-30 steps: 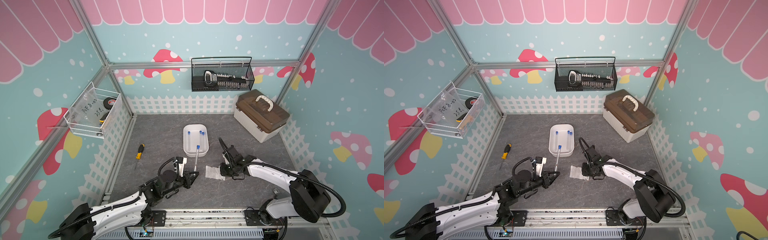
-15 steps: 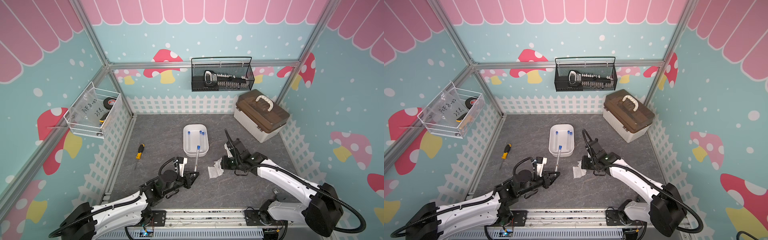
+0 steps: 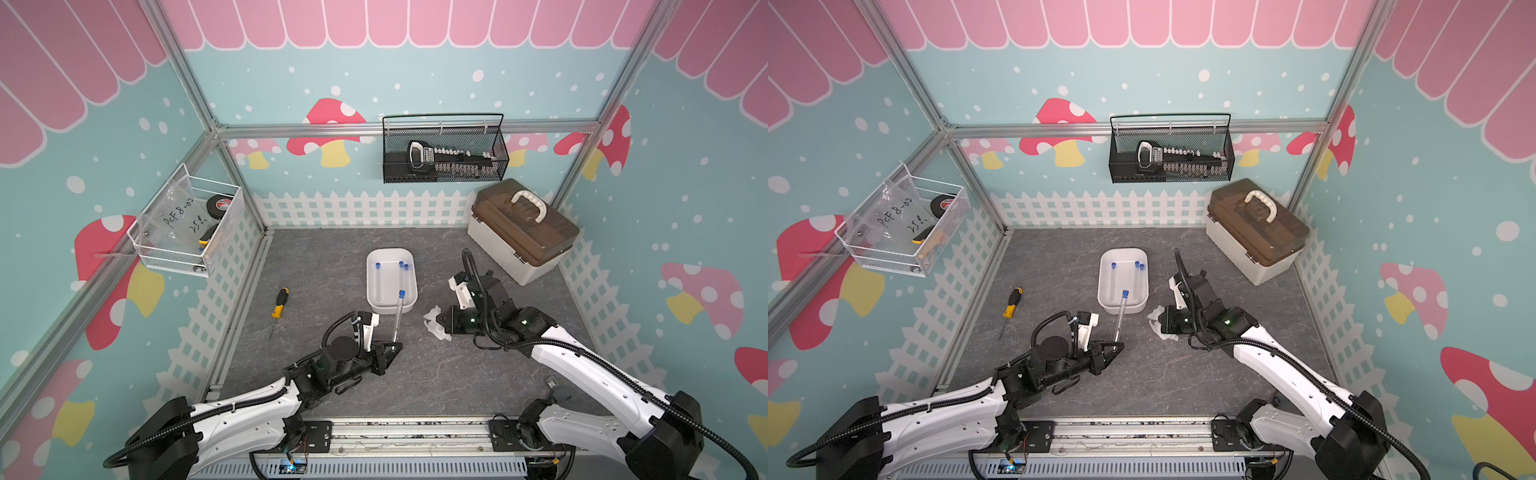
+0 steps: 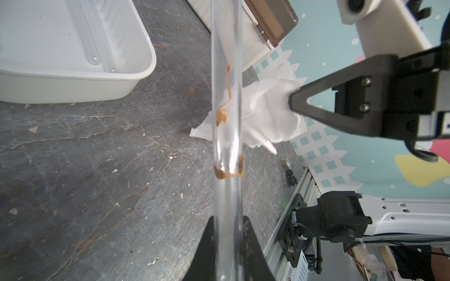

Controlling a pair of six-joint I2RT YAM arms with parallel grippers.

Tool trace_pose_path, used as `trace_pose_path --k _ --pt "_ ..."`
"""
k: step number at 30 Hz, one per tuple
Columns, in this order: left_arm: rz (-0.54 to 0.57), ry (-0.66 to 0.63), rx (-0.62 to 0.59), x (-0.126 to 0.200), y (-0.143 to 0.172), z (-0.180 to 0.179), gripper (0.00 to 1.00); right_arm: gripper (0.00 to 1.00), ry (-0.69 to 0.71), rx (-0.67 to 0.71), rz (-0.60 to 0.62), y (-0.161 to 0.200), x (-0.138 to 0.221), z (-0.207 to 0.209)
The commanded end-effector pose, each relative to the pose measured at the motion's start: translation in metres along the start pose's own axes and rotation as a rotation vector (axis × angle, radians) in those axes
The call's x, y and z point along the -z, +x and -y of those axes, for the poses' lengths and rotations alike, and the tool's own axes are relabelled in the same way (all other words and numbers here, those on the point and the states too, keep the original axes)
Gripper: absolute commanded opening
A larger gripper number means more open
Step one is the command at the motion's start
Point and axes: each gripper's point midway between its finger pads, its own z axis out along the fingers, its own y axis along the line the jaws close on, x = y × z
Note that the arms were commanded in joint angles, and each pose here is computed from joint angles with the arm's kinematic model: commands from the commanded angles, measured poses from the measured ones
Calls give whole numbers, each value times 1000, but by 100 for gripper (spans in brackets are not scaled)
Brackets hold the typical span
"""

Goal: Wipe the exteriors of test tubes
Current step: Pick up the cleaning item at the center of the board, then wipe the dirt from the test tube.

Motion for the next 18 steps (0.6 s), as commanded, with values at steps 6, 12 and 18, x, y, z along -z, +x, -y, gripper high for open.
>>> trace_pose_path --k 6,12,18 --pt "21 50 -10 -3 -13 19 7 0 56 -29 111 -21 24 -7" --pt "10 69 -2 -13 -15 27 8 0 -95 -80 165 -28 17 -36" --pt "-9 79 -1 -27 -15 34 8 0 -118 -80 216 -36 17 -52"
